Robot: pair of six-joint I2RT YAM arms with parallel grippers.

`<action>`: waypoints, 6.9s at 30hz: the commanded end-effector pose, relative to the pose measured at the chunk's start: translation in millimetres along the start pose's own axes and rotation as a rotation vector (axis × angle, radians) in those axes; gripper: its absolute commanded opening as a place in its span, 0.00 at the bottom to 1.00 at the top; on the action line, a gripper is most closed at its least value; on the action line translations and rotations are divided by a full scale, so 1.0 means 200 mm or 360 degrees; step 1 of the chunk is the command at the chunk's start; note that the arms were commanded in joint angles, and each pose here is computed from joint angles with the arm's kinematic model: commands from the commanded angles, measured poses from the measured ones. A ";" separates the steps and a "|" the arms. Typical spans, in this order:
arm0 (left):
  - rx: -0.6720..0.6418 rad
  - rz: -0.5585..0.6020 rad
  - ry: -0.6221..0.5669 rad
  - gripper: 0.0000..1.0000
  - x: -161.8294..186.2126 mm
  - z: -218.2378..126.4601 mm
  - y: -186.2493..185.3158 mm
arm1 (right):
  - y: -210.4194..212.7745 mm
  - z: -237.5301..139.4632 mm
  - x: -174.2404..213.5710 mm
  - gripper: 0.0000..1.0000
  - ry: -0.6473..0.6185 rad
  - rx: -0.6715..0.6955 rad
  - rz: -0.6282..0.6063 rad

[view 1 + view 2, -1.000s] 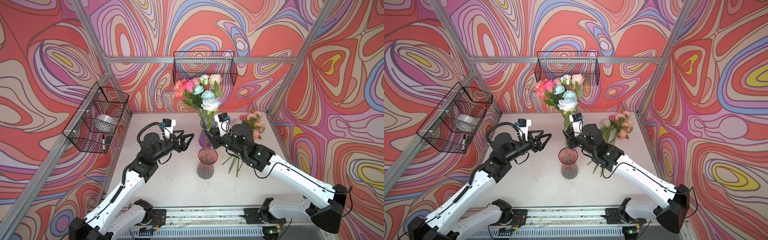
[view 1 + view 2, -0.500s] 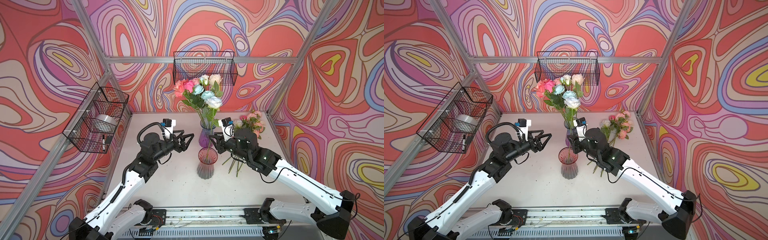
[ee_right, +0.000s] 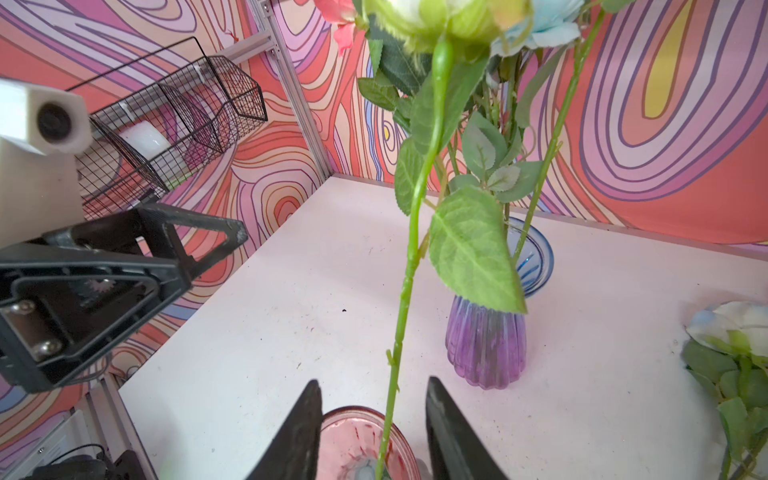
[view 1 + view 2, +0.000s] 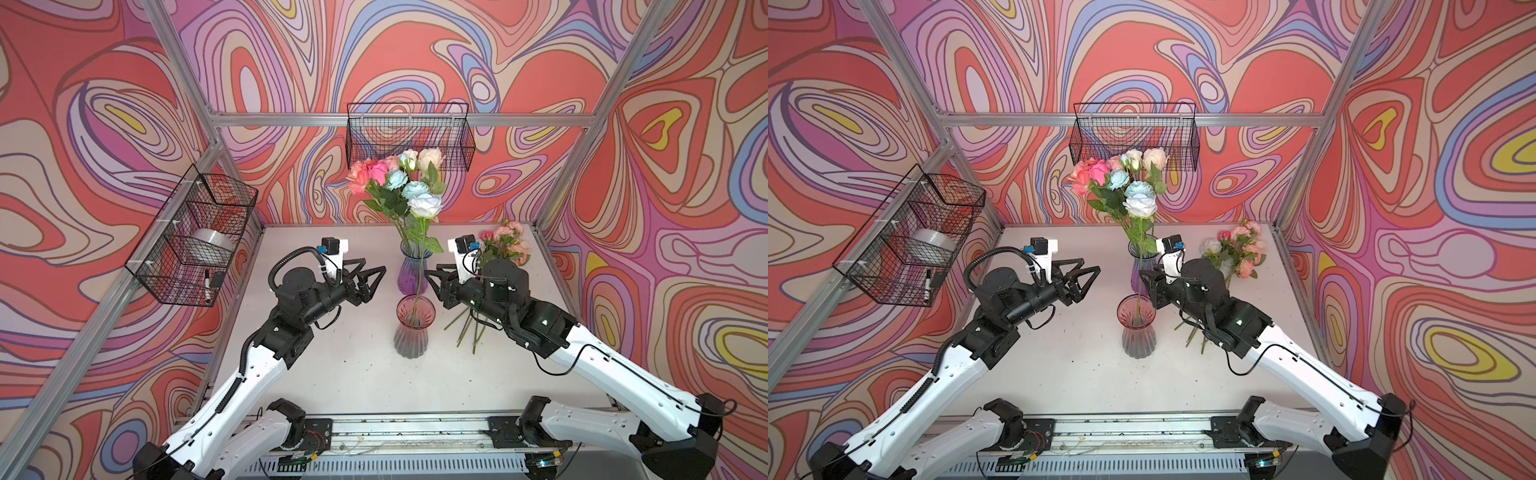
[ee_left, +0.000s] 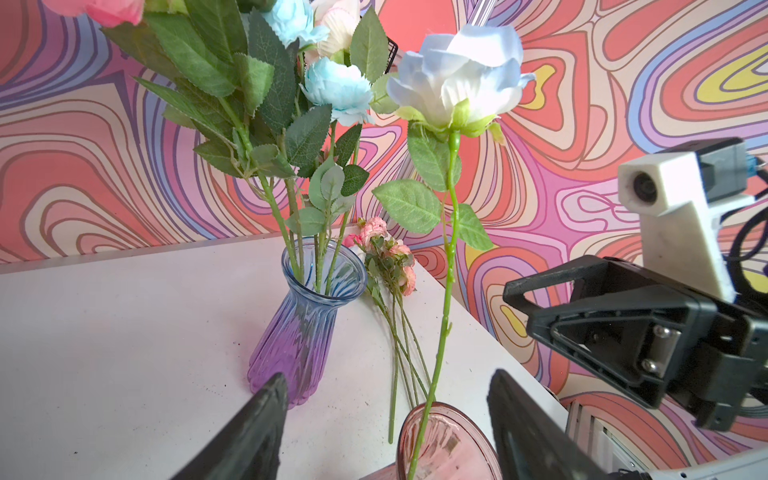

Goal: Arrange the flowers into the vase
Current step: 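Push the white rose stem down into the pink vase and open the right gripper, then move the open right gripper back down to the flower pile, then close the right gripper on a pink rose stem in the pile, then lift the pink rose with the right gripper while the left gripper reaches toward it, then close the left gripper on the pink rose stem below the right gripper, then open the right gripper off the stem while the left gripper holds the pink rose, then lower the pink rose stem into the pink vase with the left gripper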

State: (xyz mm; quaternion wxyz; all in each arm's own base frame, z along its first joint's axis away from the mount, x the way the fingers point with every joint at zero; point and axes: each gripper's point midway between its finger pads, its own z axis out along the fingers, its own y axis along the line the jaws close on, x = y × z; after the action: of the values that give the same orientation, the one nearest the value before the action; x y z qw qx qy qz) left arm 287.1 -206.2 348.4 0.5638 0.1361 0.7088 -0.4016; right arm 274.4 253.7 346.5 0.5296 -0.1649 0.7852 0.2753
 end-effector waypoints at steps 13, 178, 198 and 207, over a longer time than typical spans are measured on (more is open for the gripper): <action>-0.0072 0.0030 0.0017 0.78 0.04 0.02 0.05 | -0.18 -0.16 0.00 0.53 0.0021 0.0326 0.0049; -0.0078 0.0497 -0.0576 0.00 -0.41 0.16 -0.74 | -0.35 -0.57 -0.35 0.42 -0.0550 -0.0029 0.0475; -0.0172 0.0045 -0.0375 0.00 0.15 0.26 -0.40 | -0.45 -0.42 -0.26 0.42 -0.0438 0.0080 0.0484; -0.0226 0.0043 -0.0188 0.12 0.34 0.22 -0.31 | -0.49 -0.37 -0.22 0.42 -0.0404 0.0115 0.0499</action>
State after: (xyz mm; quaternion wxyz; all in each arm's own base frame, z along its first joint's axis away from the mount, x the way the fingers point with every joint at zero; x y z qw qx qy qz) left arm 259.3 -302.3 312.8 0.6276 0.0935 0.6947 -0.3387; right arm 289.0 130.2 385.5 0.5763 0.0144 0.7380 0.3508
